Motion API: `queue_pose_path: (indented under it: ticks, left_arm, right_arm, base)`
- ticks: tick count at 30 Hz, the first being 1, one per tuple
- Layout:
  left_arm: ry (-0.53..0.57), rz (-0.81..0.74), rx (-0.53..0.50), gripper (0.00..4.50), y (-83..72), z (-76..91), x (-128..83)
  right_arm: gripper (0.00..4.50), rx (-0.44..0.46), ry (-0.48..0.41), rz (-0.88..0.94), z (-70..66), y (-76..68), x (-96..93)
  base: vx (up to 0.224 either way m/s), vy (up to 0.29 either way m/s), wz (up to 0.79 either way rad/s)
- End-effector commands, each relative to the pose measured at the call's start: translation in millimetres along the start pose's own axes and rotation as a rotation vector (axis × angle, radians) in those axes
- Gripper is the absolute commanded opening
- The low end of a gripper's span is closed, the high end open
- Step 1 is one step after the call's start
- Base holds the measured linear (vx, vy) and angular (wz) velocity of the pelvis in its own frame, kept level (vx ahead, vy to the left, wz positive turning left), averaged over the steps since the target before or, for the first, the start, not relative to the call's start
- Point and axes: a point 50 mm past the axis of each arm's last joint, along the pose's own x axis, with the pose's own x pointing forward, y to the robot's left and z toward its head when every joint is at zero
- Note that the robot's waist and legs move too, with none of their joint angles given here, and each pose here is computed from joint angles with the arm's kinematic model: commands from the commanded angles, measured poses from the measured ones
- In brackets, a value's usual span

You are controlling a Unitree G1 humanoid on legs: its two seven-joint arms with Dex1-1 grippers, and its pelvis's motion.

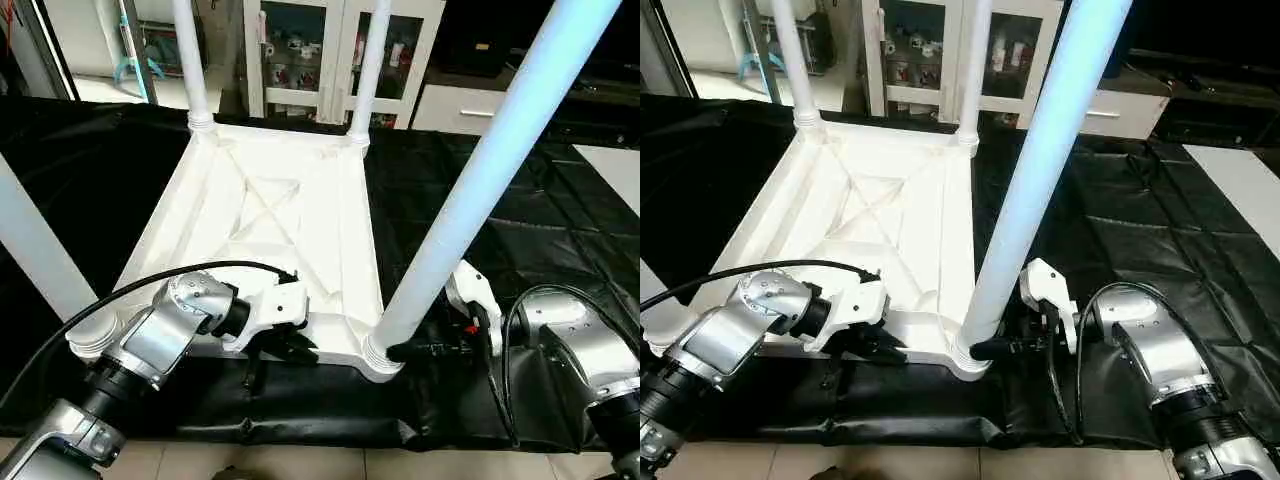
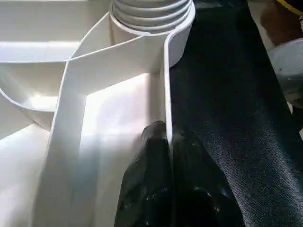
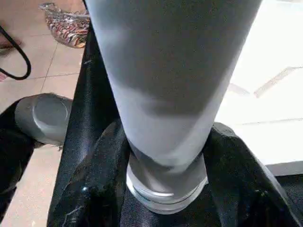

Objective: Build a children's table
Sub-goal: Rotate leg to tighten

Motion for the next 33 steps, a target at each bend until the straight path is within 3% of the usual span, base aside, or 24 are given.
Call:
queue_pose_path:
  ticks: [1, 7, 8, 10, 12, 15, 17, 18, 21, 24, 28, 32, 33]
  left_arm:
    - [0.012, 0.001, -0.025, 0.00, 0.5, -2.4, 6]
    - [-0.039, 0.112, -0.112, 0.00, 11.9, 4.3, 11]
    - [-0.064, 0.207, -0.146, 0.00, 21.8, 10.6, 15]
    - [-0.091, 0.301, -0.179, 0.00, 32.3, 17.8, 19]
    - [-0.106, 0.331, -0.195, 0.00, 36.2, 21.5, 21]
    - [-0.125, 0.444, -0.241, 0.00, 50.3, 32.9, 28]
    - [-0.123, 0.531, -0.252, 0.00, 60.1, 40.7, 34]
    - [-0.134, 0.604, -0.260, 0.00, 68.4, 49.8, 40]
    - [-0.143, 0.660, -0.265, 0.00, 74.4, 56.4, 43]
    - [-0.154, 0.732, -0.249, 0.00, 82.0, 69.4, 50]
    - [-0.148, 0.739, -0.237, 0.00, 83.2, 70.1, 50]
    - [-0.141, 0.730, -0.240, 0.00, 81.7, 63.8, 51]
    - [-0.141, 0.730, -0.240, 0.00, 81.7, 63.8, 51]
  right_arm:
    - [1.94, 0.040, 0.029, 0.006, -8.6, 0.6, 2.0]
    - [1.93, 0.136, -0.008, -0.277, -18.9, -18.7, 8.1]
    - [1.93, 0.192, 0.004, -0.418, -28.1, -26.2, 11.9]
    - [1.93, 0.245, -0.013, -0.551, -32.0, -32.9, 18.4]
    - [1.92, 0.269, -0.024, -0.606, -32.6, -36.1, 21.7]
    - [1.91, 0.307, 0.001, -0.825, -34.7, -50.0, 34.0]
    - [1.91, 0.325, 0.001, -0.937, -32.3, -57.8, 45.9]
    - [1.91, 0.353, -0.023, -1.025, -25.0, -64.7, 61.4]
    - [1.91, 0.375, -0.045, -1.068, -18.3, -68.7, 73.2]
    - [1.91, 0.363, -0.084, -1.067, -2.8, -72.8, 95.6]
    - [1.91, 0.363, -0.116, -1.057, 0.4, -73.9, 97.4]
    - [1.91, 0.382, -0.269, -0.899, 11.1, -68.0, 99.3]
    - [1.91, 0.382, -0.269, -0.899, 11.1, -68.0, 99.3]
  base:
    - [0.000, 0.000, 0.00]
    - [0.000, 0.000, 0.00]
    - [0.000, 0.000, 0.00]
    - [0.000, 0.000, 0.00]
    - [0.000, 0.000, 0.00]
    - [0.000, 0.000, 0.00]
    - [0.000, 0.000, 0.00]
    - [0.000, 0.000, 0.00]
    - [0.000, 0.000, 0.00]
    - [0.018, 0.000, 0.00]
    - [0.026, 0.001, 0.00]
    - [0.000, 0.000, 0.00]
    - [0.000, 0.000, 0.00]
